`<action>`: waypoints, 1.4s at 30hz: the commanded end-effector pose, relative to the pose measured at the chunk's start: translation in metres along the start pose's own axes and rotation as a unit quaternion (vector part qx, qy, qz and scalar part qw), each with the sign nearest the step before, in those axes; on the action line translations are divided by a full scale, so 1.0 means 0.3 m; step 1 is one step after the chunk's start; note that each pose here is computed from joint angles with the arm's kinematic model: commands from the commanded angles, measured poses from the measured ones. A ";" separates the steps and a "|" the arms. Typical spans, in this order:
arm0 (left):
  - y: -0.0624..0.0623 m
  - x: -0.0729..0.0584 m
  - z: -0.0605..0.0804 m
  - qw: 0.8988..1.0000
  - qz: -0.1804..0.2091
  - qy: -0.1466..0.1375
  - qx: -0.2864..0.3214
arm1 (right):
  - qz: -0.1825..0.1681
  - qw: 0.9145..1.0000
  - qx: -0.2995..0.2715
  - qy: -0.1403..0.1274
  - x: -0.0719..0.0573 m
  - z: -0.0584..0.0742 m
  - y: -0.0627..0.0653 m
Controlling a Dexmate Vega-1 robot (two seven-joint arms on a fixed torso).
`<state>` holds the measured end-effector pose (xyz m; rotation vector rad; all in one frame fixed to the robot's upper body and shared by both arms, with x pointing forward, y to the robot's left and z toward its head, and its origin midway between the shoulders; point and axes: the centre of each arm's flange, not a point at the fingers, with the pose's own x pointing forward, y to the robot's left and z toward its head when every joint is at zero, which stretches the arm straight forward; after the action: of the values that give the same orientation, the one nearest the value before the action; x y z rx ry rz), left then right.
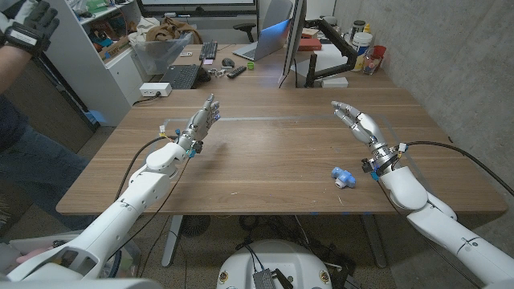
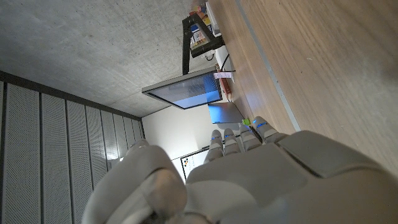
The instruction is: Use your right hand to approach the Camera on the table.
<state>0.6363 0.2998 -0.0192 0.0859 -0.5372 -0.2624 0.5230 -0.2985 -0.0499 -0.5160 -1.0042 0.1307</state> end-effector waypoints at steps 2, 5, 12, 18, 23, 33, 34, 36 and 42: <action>-0.003 -0.009 -0.007 1.000 -0.001 0.009 0.007 | 0.002 1.000 -0.018 0.004 -0.038 0.000 0.003; 0.001 -0.012 -0.009 1.000 0.001 0.011 0.007 | -0.001 1.000 -0.019 0.005 -0.048 0.002 0.001; 0.000 -0.008 -0.006 1.000 0.000 0.011 0.011 | 0.000 1.000 -0.024 0.000 -0.057 0.011 0.000; -0.002 -0.001 -0.005 1.000 -0.001 0.012 0.012 | 0.002 1.000 -0.024 0.001 -0.064 0.012 0.002; -0.004 0.003 0.004 0.999 0.004 0.010 0.030 | 0.002 1.000 -0.018 -0.001 -0.071 0.012 0.008; -0.006 0.015 0.004 0.999 -0.004 0.013 0.034 | 0.010 0.999 -0.042 -0.004 -0.083 0.028 0.021; -0.006 0.015 0.004 0.999 -0.004 0.013 0.034 | 0.011 0.999 -0.046 -0.004 -0.085 0.031 0.022; -0.006 0.016 0.004 0.999 -0.005 0.013 0.033 | 0.012 0.998 -0.054 -0.006 -0.090 0.037 0.023; -0.007 0.019 0.007 0.999 -0.006 0.011 0.029 | 0.013 0.998 -0.064 -0.008 -0.102 0.047 0.029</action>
<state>0.6382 0.2971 -0.0162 0.1464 -0.5227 -0.2496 0.5025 -0.2984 -0.0677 -0.6053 -1.0179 0.1083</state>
